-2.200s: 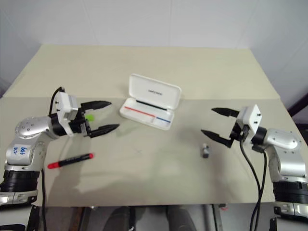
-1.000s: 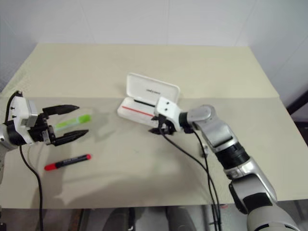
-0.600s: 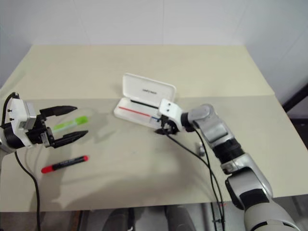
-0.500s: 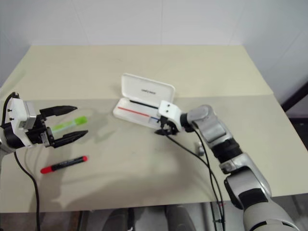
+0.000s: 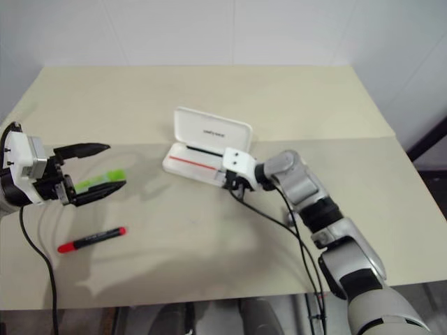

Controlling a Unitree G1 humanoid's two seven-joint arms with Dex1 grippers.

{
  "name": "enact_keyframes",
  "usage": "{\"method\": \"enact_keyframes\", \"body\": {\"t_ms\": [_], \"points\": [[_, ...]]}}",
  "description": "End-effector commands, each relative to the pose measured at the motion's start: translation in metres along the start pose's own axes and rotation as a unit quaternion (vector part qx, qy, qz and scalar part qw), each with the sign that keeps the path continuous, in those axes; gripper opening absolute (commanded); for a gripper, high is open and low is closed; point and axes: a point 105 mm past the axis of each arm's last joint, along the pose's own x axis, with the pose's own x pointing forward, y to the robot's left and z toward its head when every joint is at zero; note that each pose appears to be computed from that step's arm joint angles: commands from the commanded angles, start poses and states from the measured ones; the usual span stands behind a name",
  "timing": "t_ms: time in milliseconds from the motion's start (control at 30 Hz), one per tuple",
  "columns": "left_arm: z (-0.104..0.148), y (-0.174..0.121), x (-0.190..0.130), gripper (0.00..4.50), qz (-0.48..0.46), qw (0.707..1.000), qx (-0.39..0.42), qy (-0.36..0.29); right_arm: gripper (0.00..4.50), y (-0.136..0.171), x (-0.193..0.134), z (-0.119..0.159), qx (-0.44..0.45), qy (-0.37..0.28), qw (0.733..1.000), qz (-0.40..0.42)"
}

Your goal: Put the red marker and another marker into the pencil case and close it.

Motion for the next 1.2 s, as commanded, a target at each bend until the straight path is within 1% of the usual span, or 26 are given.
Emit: {"method": "enact_keyframes", "body": {"t_ms": [33,100,200,367,567,733,833,1033,1133,1200], "points": [[0.010,-0.004,0.001,4.50,-0.028,0.999,0.000,-0.018,0.06,0.006,-0.018,0.009,-0.049,-0.026,0.998,0.004],[0.007,-0.012,0.001,4.50,-0.056,0.998,-0.007,-0.014,0.06,0.021,-0.025,0.007,-0.081,-0.023,0.996,0.033],[0.000,-0.023,-0.001,4.50,-0.092,0.996,-0.017,-0.003,0.06,0.043,-0.037,0.005,-0.081,-0.025,0.994,0.064],[-0.007,-0.028,-0.008,4.50,-0.122,0.992,-0.023,0.018,0.06,0.058,-0.047,-0.001,-0.123,-0.015,0.989,0.080],[-0.005,-0.031,-0.008,4.50,-0.134,0.991,-0.024,0.019,0.06,0.077,-0.049,-0.008,-0.120,-0.018,0.986,0.115],[-0.004,-0.035,-0.009,4.50,-0.137,0.990,-0.029,0.023,0.06,0.086,-0.051,-0.020,-0.100,-0.001,0.987,0.126],[-0.002,-0.034,-0.010,4.50,-0.133,0.990,-0.029,0.025,0.06,0.093,-0.044,-0.022,-0.078,-0.001,0.989,0.129],[-0.001,-0.033,-0.009,4.50,-0.133,0.990,-0.029,0.025,0.06,0.089,-0.036,-0.022,-0.063,0.002,0.992,0.112],[0.001,-0.032,-0.006,4.50,-0.133,0.990,-0.028,0.024,0.84,0.089,-0.033,-0.018,-0.056,-0.003,0.993,0.106],[0.001,-0.031,-0.005,4.50,-0.135,0.990,-0.027,0.022,1.49,0.087,-0.031,-0.012,-0.058,-0.016,0.994,0.096]]}}
